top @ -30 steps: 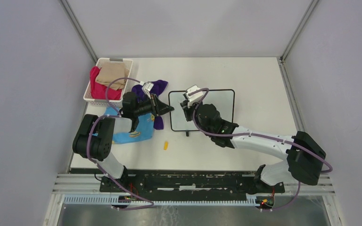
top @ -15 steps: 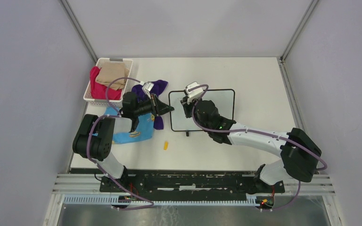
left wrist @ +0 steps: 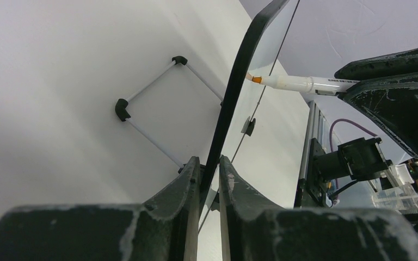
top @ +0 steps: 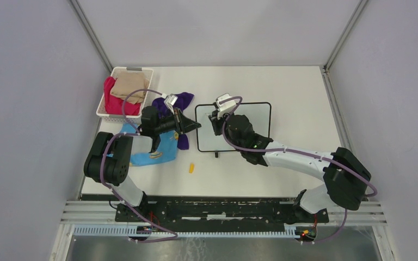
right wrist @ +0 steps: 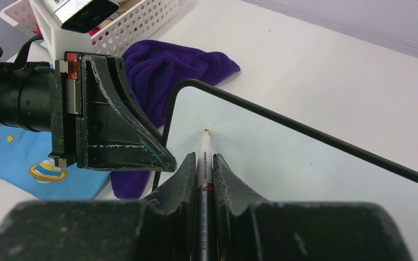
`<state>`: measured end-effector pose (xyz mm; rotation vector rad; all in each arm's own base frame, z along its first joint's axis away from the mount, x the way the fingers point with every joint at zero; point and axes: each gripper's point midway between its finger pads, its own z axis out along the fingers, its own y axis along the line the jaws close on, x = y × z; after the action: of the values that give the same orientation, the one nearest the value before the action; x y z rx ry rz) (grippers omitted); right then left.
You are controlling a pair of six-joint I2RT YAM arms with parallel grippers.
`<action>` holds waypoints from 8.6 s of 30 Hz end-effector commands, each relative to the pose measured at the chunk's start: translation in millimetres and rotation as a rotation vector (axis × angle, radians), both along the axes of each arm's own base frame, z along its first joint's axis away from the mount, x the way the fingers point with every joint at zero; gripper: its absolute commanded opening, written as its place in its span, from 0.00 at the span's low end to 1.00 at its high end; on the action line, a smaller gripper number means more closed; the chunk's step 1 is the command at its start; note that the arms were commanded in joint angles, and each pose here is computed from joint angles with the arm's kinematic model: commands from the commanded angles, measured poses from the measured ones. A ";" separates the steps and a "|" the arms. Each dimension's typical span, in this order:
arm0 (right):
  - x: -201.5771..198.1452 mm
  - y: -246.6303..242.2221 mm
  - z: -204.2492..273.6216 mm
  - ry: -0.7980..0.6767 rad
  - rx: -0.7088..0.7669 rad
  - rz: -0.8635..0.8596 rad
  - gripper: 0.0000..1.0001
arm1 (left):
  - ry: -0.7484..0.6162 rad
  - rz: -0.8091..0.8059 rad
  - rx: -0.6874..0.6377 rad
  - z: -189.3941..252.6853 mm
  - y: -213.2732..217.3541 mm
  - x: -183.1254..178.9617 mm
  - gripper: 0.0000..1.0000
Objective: Write a sentence on the whiteboard
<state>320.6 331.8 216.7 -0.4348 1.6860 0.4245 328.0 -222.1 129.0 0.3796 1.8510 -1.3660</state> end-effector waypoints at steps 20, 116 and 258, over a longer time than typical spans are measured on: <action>-12.5 -10.9 16.0 -0.032 0.079 0.038 0.00 | -0.071 -0.017 -0.019 12.0 -2.9 4.6 0.42; -68.7 -65.9 85.9 -0.216 0.195 0.134 0.00 | -0.068 0.357 0.122 44.7 57.1 20.6 0.94; -54.4 -24.3 58.3 -0.159 0.077 0.154 0.00 | -0.060 -0.148 -0.165 3.1 -23.8 -22.0 0.44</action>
<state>271.6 306.5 253.8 -0.5341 1.5475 0.5132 310.7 -243.0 106.0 0.4109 1.7985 -1.5235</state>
